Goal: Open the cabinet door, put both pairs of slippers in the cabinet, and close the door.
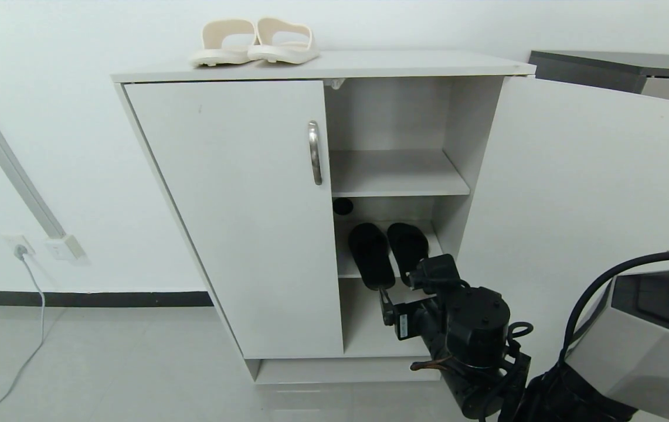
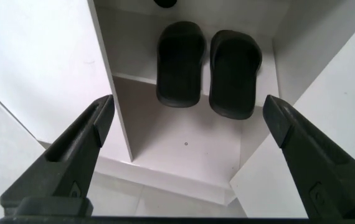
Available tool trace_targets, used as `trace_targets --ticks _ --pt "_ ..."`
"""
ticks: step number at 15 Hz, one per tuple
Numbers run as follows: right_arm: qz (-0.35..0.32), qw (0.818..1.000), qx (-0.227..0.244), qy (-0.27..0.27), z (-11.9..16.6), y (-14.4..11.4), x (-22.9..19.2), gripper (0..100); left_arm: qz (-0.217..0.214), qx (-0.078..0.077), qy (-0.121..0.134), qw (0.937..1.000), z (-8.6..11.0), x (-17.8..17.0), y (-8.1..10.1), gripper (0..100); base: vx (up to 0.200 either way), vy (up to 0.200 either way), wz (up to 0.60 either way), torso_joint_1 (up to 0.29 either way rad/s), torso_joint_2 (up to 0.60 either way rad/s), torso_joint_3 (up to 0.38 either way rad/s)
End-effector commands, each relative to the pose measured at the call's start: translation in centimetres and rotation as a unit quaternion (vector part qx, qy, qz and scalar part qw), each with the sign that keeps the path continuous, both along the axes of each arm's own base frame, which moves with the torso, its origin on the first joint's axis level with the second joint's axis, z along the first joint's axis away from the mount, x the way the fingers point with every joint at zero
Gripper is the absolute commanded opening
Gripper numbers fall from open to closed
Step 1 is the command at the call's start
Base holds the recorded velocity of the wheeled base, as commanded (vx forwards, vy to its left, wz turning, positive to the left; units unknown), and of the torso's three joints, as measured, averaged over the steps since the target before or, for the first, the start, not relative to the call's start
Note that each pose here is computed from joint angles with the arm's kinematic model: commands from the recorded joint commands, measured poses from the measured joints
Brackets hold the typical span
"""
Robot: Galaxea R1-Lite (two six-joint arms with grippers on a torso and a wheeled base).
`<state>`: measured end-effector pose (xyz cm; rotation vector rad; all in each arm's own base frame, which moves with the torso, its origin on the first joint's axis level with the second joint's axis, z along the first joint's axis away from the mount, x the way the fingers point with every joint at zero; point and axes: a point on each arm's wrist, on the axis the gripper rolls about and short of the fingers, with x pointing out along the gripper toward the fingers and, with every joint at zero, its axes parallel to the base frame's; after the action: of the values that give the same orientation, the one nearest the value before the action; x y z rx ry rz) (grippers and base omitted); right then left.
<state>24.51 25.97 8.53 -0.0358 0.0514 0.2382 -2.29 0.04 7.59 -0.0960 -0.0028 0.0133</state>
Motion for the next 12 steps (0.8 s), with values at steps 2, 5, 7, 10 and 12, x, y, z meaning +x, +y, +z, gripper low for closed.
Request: trace_targets --ticks 2,5,7,10,12 --pt "0.0 1.0 -0.001 0.001 -0.11 0.0 0.03 100 0.0 0.0 0.0 1.0 0.02 0.01 0.0 0 0.0 0.0 0.0 0.0 0.0 0.0" --pt "0.0 1.0 -0.001 0.001 -0.08 0.02 0.05 100 0.0 0.0 0.0 1.0 0.02 0.01 0.0 0 0.0 0.2 0.0 0.001 0.0 0.007" --pt "0.0 1.0 -0.001 0.001 -0.11 0.02 0.11 100 -0.001 0.001 0.0 1.0 0.02 0.01 0.0 0 0.0 0.2 0.0 0.014 0.0 -0.002" --pt "0.0 1.0 -0.001 0.001 -0.11 0.02 0.11 100 -0.001 0.001 0.0 1.0 0.02 0.01 0.0 0 0.0 0.2 0.0 0.001 0.0 0.005" --pt "0.0 1.0 -0.001 0.001 -0.18 0.1 0.19 100 -0.001 0.0 0.0 1.0 0.02 0.01 0.0 0 0.0 0.2 0.0 0.002 0.01 0.007"
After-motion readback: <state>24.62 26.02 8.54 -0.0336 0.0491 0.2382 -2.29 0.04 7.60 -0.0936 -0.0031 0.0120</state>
